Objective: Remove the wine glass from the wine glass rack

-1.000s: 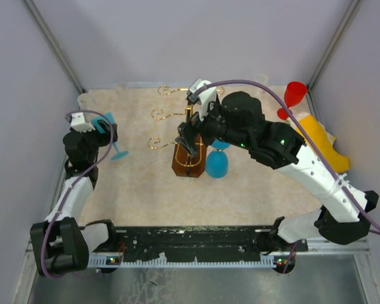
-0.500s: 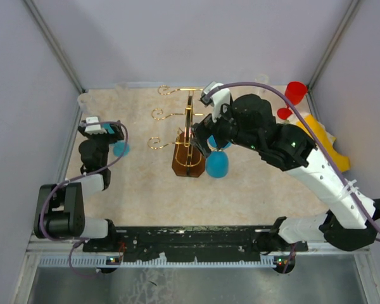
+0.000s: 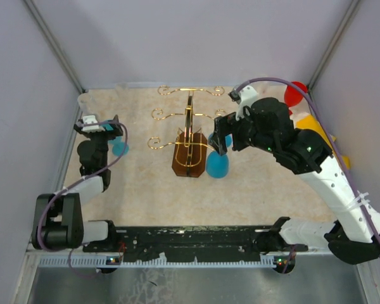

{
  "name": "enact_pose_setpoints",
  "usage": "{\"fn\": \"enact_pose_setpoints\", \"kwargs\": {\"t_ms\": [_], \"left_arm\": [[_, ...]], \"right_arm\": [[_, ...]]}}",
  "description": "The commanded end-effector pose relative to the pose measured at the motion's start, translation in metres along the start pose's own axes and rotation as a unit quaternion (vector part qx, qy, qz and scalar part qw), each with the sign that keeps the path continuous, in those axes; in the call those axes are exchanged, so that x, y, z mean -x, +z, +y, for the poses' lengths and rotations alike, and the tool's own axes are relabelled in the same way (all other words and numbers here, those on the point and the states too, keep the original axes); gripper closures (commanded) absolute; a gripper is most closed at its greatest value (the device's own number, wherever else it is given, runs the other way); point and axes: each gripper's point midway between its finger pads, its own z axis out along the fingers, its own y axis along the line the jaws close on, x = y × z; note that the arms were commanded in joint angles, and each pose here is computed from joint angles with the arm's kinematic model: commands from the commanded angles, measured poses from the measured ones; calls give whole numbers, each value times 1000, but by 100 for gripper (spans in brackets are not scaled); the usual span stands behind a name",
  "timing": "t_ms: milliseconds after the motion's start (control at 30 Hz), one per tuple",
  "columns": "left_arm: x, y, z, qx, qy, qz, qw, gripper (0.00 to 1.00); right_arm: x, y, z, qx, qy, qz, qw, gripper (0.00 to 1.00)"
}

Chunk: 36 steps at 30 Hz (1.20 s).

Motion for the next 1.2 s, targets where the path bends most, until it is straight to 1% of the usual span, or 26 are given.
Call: {"fn": "enact_pose_setpoints", "kwargs": {"t_ms": [0,67,100,133,167,367,467,567,633,800,900,1167], "left_arm": [[28,1,2,11,0,-14,1000,1],[35,-2,3,12,-2,-15,1000,1],[40,-3,2,11,-3,-18,1000,1],[43,-3,1,10,-5,-18,1000,1],[46,-4,1,10,-8,-15,1000,1],[74,-4,-5,-2,-17,-27,999,0],[88,-5,-7,-6,-24,-33,999,0],[91,-2,-8,-6,-33,-2,999,0],[97,-2,-10,-8,-37,5,999,0],[118,-8,-16,-23,-48,-16,998,0],[127,-10,-20,-35,-56,-18,998,0],[137,-15,-28,-55,-64,-18,996,0]], "right_arm": [[-28,-9,-17,-37,104,44,993,14],[-37,-11,-29,-49,130,53,989,20],[-40,-12,-34,-52,145,55,987,24],[-43,-11,-37,-49,160,58,984,31],[-46,-10,-39,-42,174,61,982,34],[-54,2,-37,-3,226,57,972,46],[-56,12,-33,26,245,50,968,47],[-54,21,-32,45,265,39,962,47],[-53,25,-34,47,270,36,961,48],[-47,30,-39,46,276,22,960,50],[-44,33,-41,47,281,14,958,50],[-42,40,-49,50,293,9,955,50]]}}
